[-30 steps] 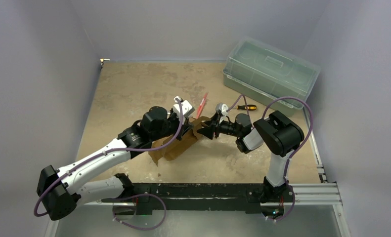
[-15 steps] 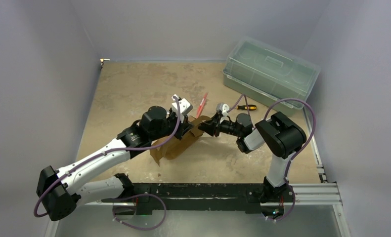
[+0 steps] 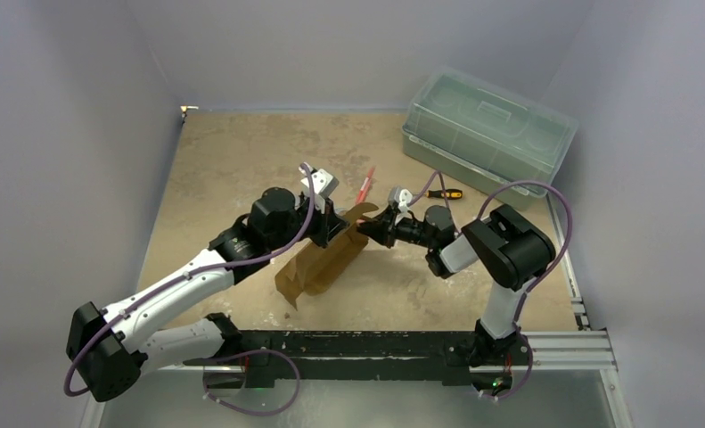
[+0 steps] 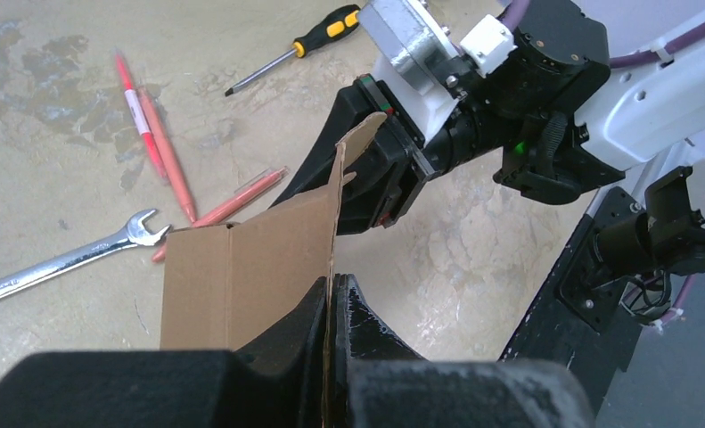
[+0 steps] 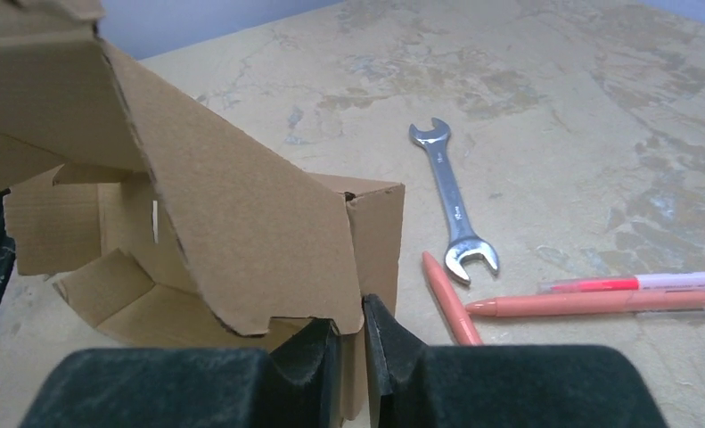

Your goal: Fold the paper box

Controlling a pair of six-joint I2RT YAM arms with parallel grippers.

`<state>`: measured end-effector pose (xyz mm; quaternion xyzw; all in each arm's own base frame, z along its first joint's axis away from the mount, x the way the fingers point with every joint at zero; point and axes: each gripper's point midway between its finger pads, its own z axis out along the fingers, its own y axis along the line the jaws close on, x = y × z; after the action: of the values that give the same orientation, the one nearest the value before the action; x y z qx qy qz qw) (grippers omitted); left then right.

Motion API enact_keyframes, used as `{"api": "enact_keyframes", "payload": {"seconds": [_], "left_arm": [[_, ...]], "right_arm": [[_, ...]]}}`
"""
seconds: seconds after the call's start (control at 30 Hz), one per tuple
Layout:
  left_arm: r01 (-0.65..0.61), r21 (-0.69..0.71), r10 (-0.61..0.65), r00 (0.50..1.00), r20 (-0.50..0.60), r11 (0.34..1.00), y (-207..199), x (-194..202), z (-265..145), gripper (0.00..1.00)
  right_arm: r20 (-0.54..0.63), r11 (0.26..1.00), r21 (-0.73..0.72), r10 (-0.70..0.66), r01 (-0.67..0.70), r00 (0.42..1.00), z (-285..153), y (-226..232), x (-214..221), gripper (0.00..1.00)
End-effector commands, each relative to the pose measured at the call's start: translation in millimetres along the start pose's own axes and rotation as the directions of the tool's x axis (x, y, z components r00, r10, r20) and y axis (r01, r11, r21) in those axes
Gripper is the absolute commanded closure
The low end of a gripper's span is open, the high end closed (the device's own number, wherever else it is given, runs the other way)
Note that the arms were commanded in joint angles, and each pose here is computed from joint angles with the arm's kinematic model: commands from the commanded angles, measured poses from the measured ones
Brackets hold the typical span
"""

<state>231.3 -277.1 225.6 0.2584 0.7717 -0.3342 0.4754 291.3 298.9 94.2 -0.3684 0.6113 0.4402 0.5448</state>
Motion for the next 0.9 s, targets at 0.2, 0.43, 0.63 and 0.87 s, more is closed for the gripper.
{"api": "enact_keyframes", "payload": {"seconds": [0.2, 0.43, 0.63, 0.87], "left_arm": [[0.179, -0.027, -0.175, 0.980, 0.094, 0.984, 22, -21, -10, 1.00], [0.225, -0.118, -0.215, 0.972, 0.089, 0.967, 44, -18, -17, 1.00], [0.239, -0.194, -0.231, 0.971, 0.063, 0.952, 58, -5, -17, 0.87], [0.224, -0.245, -0.218, 0.975, 0.053, 0.943, 68, 3, -20, 0.67]], "right_arm": [[-0.020, 0.995, 0.042, -0.095, 0.096, 0.995, 4, -9, -25, 0.95], [-0.263, 0.992, 0.037, -0.111, 0.125, 0.958, 3, -21, -21, 0.97], [-0.449, 0.998, 0.060, -0.005, 0.036, 0.893, -5, -24, -9, 0.98], [-0.585, 0.994, 0.109, 0.039, 0.031, 0.810, -17, -32, 7, 0.96]]}}
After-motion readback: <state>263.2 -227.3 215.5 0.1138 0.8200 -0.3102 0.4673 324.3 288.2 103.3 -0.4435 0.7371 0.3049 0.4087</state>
